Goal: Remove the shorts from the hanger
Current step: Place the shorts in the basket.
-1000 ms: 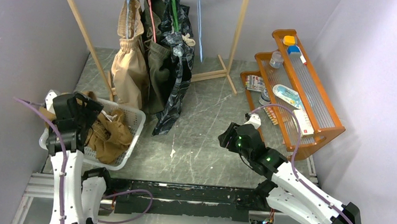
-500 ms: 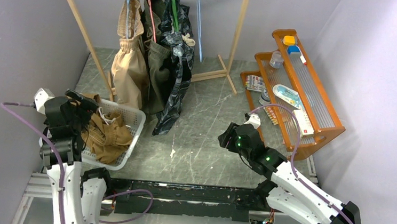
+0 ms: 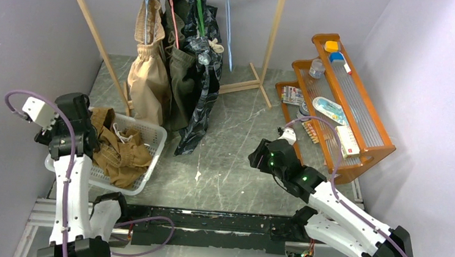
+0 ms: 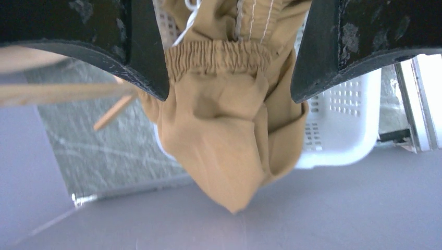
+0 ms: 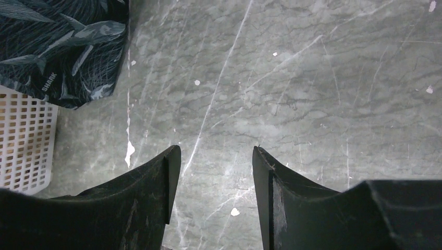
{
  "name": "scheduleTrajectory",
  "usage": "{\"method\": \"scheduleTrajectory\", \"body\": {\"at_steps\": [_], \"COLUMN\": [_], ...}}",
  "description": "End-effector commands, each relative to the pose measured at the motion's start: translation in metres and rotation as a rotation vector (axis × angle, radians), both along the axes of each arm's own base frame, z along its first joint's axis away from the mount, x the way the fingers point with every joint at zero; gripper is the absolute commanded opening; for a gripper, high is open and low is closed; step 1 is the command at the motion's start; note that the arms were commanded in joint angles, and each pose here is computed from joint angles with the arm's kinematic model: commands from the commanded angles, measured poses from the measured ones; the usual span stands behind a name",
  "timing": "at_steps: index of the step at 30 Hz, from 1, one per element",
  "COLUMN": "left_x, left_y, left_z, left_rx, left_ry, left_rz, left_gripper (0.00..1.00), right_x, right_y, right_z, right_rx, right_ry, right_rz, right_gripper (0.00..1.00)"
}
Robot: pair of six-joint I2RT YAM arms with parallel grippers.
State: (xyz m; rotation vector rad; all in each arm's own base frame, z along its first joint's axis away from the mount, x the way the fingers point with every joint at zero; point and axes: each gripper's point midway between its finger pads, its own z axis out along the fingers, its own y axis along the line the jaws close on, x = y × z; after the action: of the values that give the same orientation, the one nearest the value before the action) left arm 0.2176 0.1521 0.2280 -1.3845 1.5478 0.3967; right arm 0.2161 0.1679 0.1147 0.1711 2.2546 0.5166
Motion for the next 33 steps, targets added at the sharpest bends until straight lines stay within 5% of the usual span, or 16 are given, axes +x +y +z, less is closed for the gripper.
{"method": "scheduleTrajectory", "body": {"at_steps": [1,14,18,23,24,33], "left_x": [-0.002,0.053,0.039,0.047,0.052,0.052], "left_y": [0.032,0.037,0.029,0.005,-0.004,-0.092], "left_z": [0.029,-0.045,-0.069,-0.074,-0.071,-0.065], "left_rx": [0.132,0.023,-0.075,-0.140,-0.157,-0.410], "left_ry": [-0.086,0.082,0.099,0.059,0.047,-0.156], "left_rz": [0.174,0.020,0.069,-0.077,-0.135,-0.478], "left_gripper": [0.90,0.94,0.74,0.13,0.08,0.07], "right_x": [0.006,0.006,0.005,0.005,0.005,0.001], "right_y": [0.007,0.021,0.022,0.018,0.017,0.014], "right_z": [0.015,0.007,0.007,0.007,0.007,0.000], "right_rx": [0.023,0.014,0.018,0.007,0.007,0.029], "right_ry": [-0.030,0.014,0.019,0.012,0.012,0.013], "right_rz": [0.015,0.077,0.081,0.070,0.068,0.051], "right_gripper": [0.57,0.57,0.58,0.58,0.58,0.58]}}
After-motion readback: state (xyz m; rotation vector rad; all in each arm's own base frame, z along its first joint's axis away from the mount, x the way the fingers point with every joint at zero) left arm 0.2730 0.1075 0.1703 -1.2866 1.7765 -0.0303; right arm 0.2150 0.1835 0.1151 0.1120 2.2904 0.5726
